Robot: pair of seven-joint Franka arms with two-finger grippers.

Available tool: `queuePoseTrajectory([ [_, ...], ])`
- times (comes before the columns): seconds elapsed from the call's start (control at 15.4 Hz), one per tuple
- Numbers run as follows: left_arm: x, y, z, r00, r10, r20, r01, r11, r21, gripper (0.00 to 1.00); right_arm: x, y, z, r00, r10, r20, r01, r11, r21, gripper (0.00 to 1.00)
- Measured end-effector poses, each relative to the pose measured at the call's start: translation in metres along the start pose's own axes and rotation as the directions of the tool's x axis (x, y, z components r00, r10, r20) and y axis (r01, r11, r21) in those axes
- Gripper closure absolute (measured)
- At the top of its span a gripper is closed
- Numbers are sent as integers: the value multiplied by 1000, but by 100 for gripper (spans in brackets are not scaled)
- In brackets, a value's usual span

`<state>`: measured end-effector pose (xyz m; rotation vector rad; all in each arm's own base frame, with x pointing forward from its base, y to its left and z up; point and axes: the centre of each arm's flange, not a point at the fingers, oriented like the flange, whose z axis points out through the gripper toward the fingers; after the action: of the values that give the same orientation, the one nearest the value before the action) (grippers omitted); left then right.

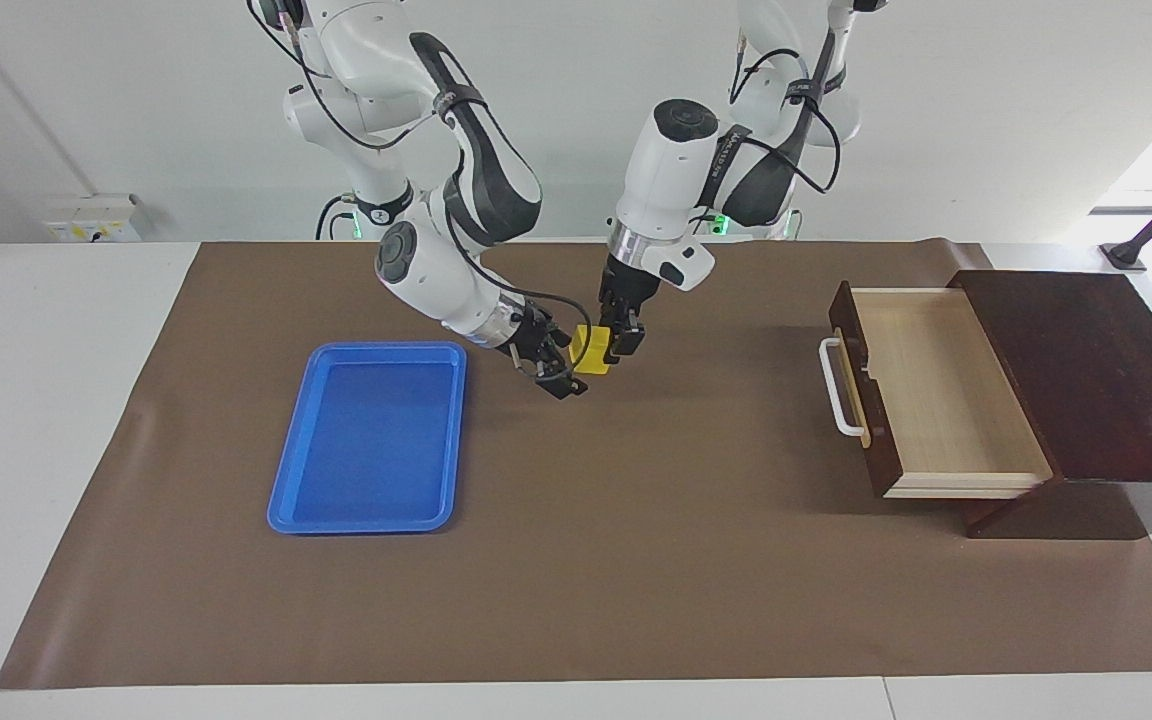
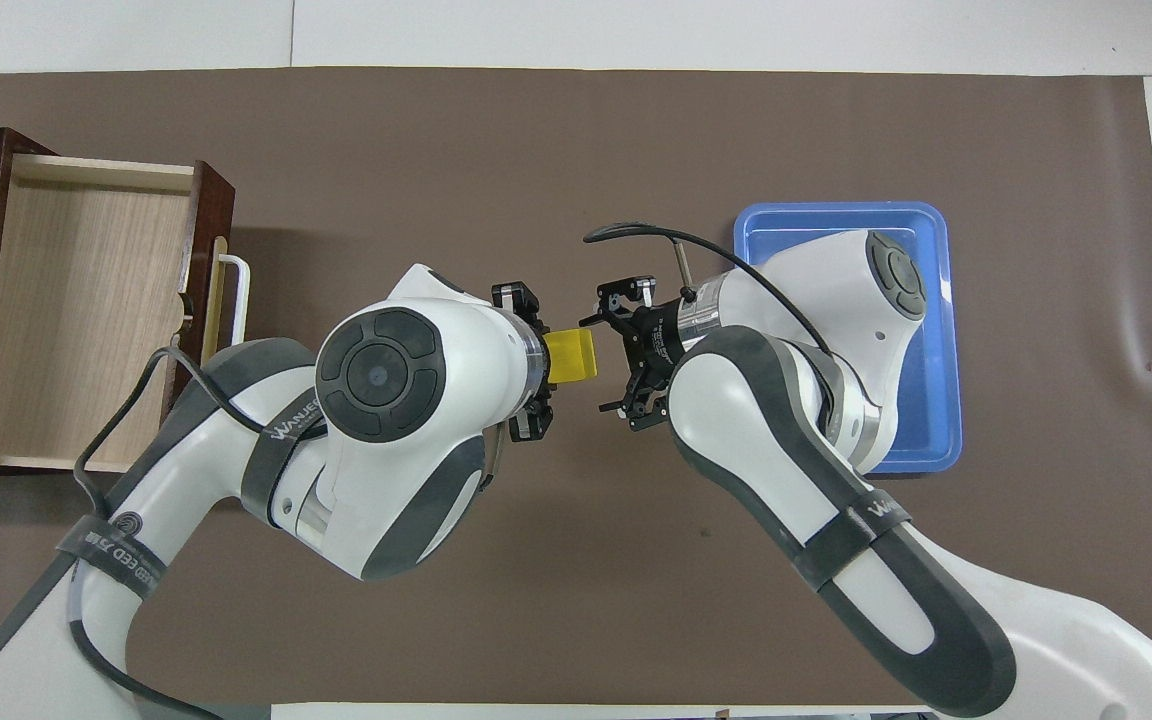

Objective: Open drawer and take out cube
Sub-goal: 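Grasp the cube with the right gripper and open the left gripper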

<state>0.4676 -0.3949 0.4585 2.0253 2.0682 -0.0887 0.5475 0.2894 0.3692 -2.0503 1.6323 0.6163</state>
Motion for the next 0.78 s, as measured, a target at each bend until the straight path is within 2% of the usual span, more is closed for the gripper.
queuePoseTrajectory([
  [0.59, -4, -12, 10, 1000, 15, -8, -15, 1000, 14, 45, -6, -5, -6, 1000, 7, 5, -7, 1000, 13, 0],
  [0.78, -3, -11, 10, 1000, 12, -6, -12, 1000, 10, 45, -7, -5, -6, 1000, 6, 6, -7, 1000, 12, 4],
])
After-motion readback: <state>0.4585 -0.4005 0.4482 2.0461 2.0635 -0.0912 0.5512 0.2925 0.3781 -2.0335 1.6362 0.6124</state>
